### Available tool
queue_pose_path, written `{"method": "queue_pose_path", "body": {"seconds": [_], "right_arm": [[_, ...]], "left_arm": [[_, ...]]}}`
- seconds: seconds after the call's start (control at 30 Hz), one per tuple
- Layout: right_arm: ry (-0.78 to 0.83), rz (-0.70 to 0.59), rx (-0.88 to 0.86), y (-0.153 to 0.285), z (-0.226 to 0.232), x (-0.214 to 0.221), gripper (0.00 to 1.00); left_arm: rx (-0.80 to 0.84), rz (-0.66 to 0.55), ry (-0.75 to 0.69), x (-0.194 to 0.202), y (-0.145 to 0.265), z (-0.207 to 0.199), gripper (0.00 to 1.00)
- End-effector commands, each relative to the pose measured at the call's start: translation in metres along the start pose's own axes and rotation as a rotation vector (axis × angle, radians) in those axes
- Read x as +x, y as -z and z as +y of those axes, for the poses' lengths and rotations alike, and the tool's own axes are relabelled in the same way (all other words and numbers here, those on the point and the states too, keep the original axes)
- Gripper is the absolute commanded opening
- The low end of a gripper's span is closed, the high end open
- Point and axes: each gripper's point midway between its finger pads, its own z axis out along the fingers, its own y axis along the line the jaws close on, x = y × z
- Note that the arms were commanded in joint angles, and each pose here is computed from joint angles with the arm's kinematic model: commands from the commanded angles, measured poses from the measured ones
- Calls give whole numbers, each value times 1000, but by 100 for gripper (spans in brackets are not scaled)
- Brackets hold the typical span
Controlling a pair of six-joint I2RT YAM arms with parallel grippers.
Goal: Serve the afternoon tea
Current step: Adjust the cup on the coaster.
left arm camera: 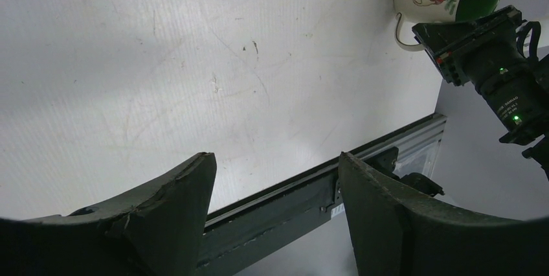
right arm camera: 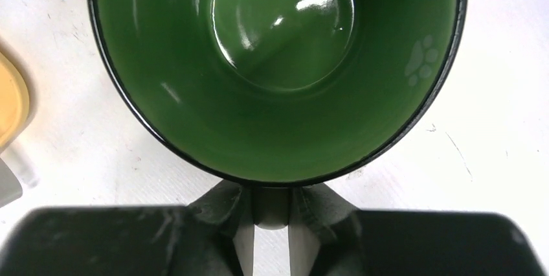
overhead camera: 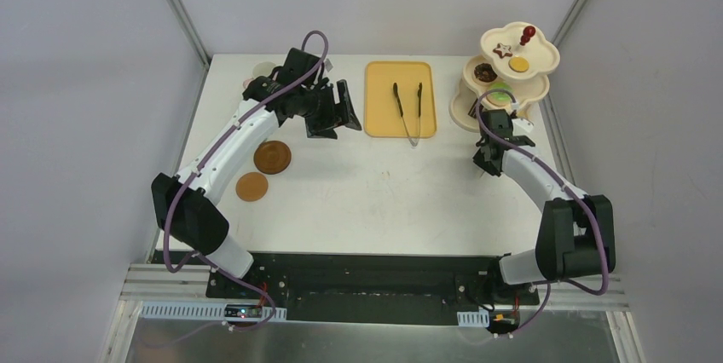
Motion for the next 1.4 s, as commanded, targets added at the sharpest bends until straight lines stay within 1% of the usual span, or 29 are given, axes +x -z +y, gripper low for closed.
{"method": "queue_pose_path", "body": {"seconds": [0.0, 0.1, 0.27, 0.4, 0.5, 0.7, 0.9, 1.23, 1.37], "right_arm": [[-40, -86, -9, -3, 7, -32, 0], [-16, -96, -57, 7, 14, -44, 0], [-30, -164, -152, 47, 20, -72, 0], [-70, -166, -152, 59, 9, -76, 0], [-100, -171, -143, 58, -2, -79, 0], [-81, -175, -132, 40, -5, -87, 0], [-67, -166, -155, 28, 7, -91, 0], [-44, -187, -187, 23, 15, -97, 0], [-53, -169, -178, 16, 17, -94, 0]], "left_arm": [[34, -42, -1, -6, 17, -6, 71], [31, -40, 1, -5, 17, -4, 71], [29, -39, 4, -4, 17, -2, 71], [34, -41, 8, -5, 15, -2, 71], [37, -39, 10, -5, 13, -1, 71], [44, -28, 13, -4, 12, -1, 71], [44, -28, 12, -4, 13, -1, 71], [39, -29, 12, -7, 13, -1, 72], [42, -27, 11, -9, 13, -2, 72]]}}
